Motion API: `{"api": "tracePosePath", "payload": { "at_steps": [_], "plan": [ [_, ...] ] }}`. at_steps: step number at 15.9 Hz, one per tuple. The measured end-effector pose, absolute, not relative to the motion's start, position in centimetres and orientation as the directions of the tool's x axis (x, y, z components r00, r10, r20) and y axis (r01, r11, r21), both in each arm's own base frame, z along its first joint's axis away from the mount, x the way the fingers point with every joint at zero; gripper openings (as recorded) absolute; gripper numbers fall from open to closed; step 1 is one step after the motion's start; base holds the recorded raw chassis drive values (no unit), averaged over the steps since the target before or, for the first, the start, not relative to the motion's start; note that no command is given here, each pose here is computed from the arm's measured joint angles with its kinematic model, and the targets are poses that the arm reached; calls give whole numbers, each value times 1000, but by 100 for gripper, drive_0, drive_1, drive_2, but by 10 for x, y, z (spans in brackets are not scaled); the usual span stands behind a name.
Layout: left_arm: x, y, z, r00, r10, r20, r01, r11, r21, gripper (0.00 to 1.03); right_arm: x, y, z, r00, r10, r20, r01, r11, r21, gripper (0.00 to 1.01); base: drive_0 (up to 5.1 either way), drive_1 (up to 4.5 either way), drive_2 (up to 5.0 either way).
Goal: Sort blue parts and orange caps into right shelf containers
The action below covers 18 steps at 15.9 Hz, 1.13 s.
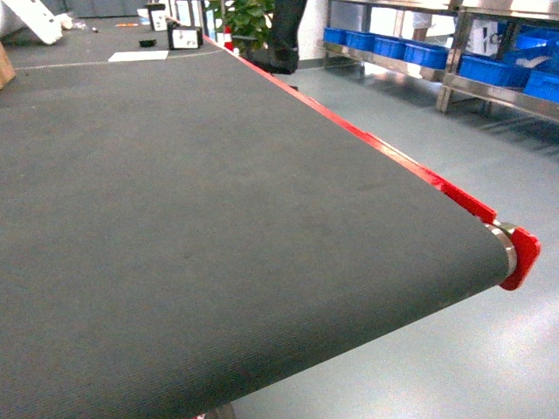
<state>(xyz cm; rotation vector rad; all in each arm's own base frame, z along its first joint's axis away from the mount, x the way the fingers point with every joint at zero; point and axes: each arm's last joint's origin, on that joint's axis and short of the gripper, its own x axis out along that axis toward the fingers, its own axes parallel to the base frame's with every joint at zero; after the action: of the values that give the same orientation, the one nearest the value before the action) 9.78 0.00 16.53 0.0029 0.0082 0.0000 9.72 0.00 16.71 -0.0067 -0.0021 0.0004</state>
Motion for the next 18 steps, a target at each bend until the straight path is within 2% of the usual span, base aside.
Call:
{"api": "tracePosePath", "payload": {
  "at_steps": [18],
  "plan": [
    [98, 0, 165, 1000, 0, -8, 0, 1000, 2, 44, 97, 0, 167, 1000, 0, 2, 0, 1000, -7, 39, -158, -158, -158]
  ]
}}
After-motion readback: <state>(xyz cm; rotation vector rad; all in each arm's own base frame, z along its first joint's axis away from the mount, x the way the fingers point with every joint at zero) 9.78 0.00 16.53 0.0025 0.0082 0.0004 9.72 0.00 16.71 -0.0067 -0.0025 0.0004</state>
